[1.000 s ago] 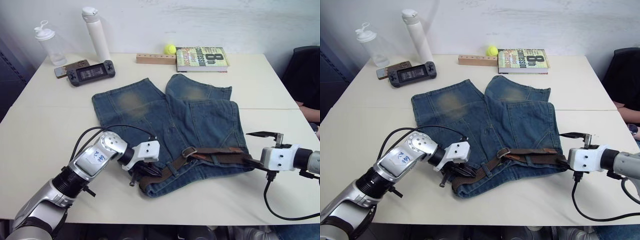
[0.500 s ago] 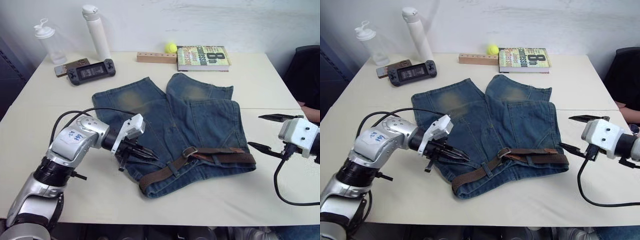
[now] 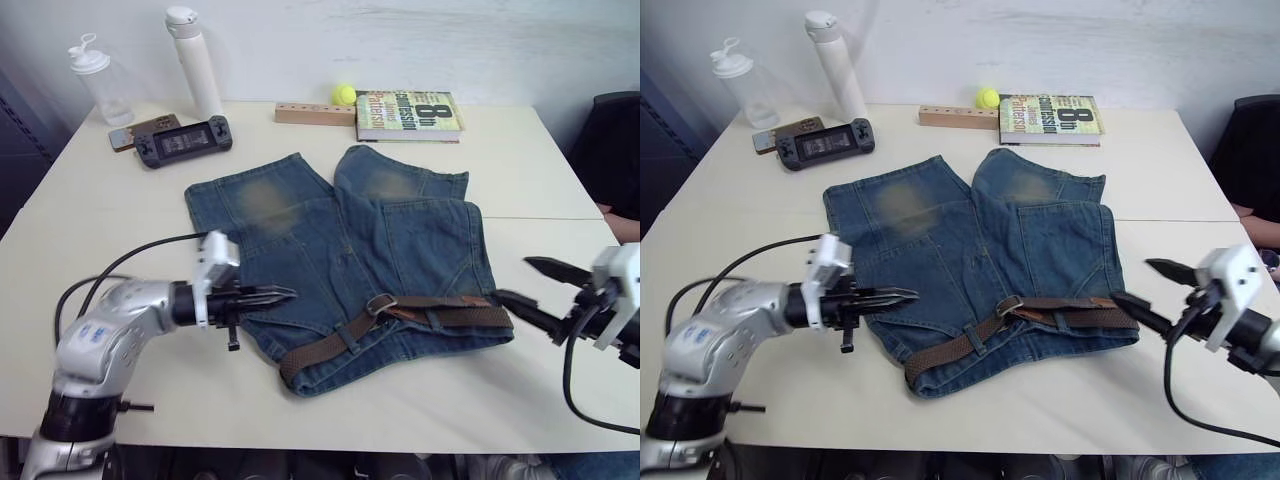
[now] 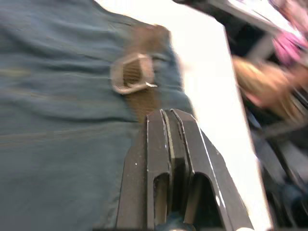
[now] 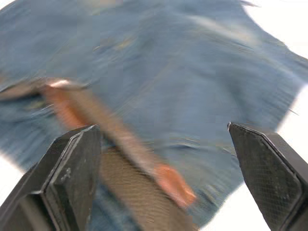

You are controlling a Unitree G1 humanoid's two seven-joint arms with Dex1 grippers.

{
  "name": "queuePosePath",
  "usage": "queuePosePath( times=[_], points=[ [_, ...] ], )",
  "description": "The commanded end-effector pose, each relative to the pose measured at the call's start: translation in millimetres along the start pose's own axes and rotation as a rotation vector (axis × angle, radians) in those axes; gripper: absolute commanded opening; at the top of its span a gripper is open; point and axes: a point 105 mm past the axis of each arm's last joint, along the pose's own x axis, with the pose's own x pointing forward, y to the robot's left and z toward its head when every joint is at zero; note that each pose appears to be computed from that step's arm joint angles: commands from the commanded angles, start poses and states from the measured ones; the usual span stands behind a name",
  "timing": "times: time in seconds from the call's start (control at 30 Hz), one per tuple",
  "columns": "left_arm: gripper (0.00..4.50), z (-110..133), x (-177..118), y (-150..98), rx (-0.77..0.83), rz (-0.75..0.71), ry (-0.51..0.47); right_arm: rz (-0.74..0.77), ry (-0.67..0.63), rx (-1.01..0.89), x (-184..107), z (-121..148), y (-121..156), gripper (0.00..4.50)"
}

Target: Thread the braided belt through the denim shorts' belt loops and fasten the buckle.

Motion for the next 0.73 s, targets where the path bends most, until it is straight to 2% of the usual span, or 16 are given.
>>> queuePosePath(
  times=[0.03,0.1,0.27,0.5,0.6,0.73],
  points=[
    [0.0,2,-27,18,0.074,0.257,-0.069,-0.101,-0.032,0.057,-15,-11,-15,4.41],
    [0.0,-5,-40,23,0.084,0.355,-0.096,-0.129,-0.027,0.061,-19,-17,-19,4.41],
    [0.0,-39,-58,16,0.05,0.503,-0.042,-0.194,-0.014,0.051,-22,-33,-22,4.41],
    [0.0,-67,-59,-4,0.045,0.556,-0.037,-0.19,0.018,-0.004,-16,-44,-16,4.41],
    [0.0,-72,-62,-5,0.06,0.594,-0.057,-0.178,0.025,-0.018,-13,-46,-16,4.41],
    [0.0,-74,-61,-9,0.041,0.571,-0.058,-0.163,0.024,-0.039,-8,-42,-15,4.41]
  ],
)
